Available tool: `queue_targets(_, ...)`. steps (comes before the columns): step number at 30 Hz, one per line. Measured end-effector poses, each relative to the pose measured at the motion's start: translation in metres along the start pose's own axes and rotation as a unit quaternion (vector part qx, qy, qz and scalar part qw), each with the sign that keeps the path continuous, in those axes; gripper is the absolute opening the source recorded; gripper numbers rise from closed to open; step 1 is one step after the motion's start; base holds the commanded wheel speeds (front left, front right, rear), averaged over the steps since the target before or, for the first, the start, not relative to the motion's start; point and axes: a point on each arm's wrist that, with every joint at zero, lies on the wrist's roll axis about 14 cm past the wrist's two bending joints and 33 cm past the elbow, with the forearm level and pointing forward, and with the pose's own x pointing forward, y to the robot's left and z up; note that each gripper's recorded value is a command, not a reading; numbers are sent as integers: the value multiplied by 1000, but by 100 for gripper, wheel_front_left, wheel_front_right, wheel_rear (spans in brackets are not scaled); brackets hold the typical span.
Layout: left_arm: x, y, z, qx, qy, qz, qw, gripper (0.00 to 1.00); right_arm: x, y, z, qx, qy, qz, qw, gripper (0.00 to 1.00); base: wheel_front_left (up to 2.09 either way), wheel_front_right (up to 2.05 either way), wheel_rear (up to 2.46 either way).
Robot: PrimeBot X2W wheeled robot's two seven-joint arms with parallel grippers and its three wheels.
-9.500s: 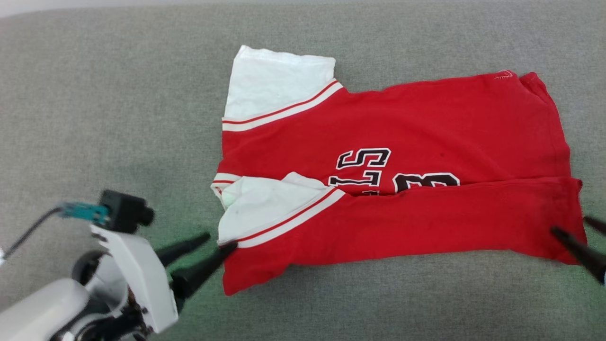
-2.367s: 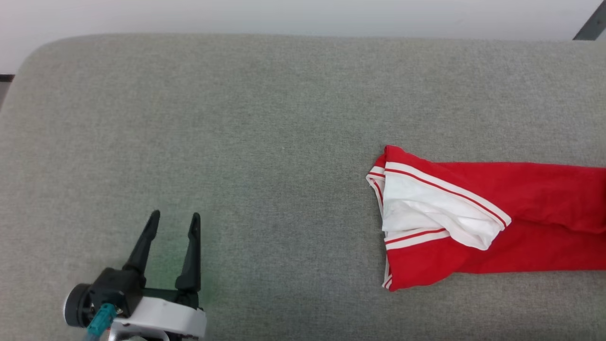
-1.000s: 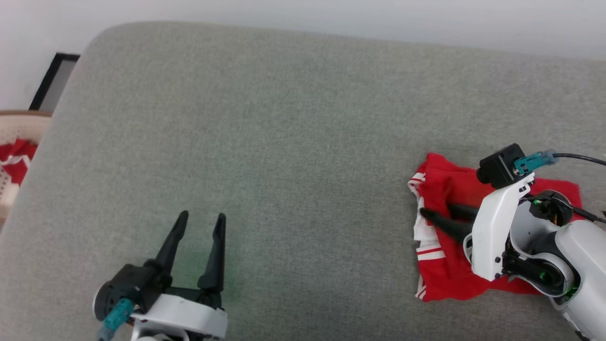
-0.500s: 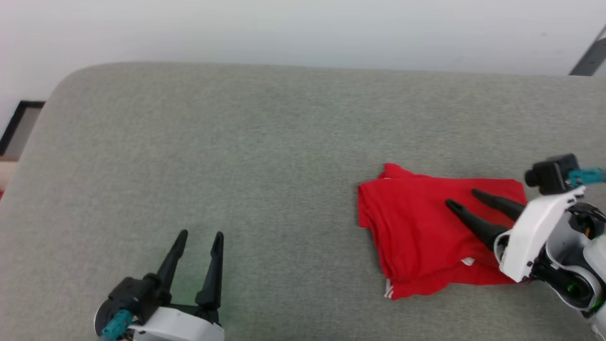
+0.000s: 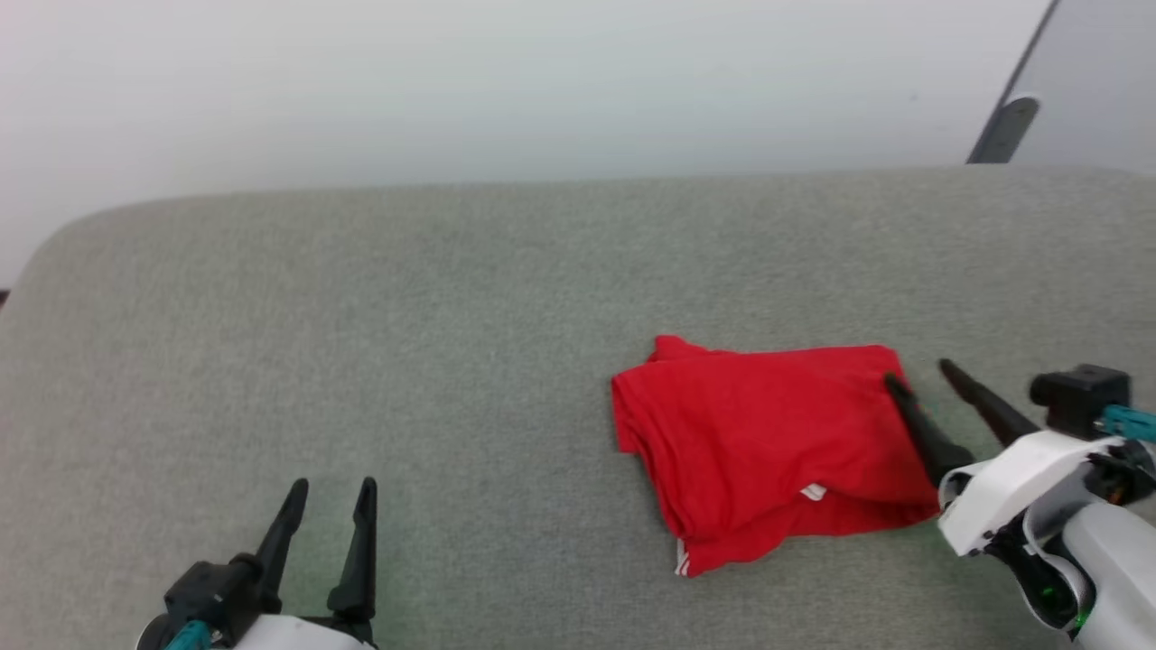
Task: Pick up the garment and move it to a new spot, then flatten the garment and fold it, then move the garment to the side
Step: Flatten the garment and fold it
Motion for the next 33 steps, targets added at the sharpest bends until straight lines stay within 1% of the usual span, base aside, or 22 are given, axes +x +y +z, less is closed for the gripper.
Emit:
queue_targets(3,-2,-2,6,2,-9,-4,1000,100,-9,-12,11,3,-26,-26,999,100,0,0,0)
queue_targets(6,-3,-5,13,4,-19,-7,1000,100,-19,-17,29,-17,-60,-38,997,100,0,0,0)
queue_targets(9,-7,-7,15,6,-22,-9,1000,100,-34,-21,28,-19,-75,-54,996,100,0,0,0)
queue_targets(12,-14,-9,16,7,-25,-11,1000,100,-44,-14,27,-40,-84,-50,994,100,0,0,0)
queue_targets(15,-21,-9,20,9,-30,-10,999,100,-54,-8,22,-36,-90,-50,994,100,0,0,0)
queue_targets(22,-38,-2,30,8,-48,8,999,100,-69,-4,29,-30,-118,-57,991,100,0,0,0)
queue_targets(33,-64,10,34,11,-54,33,998,100,-91,-8,40,-21,-156,-83,984,100,0,0,0)
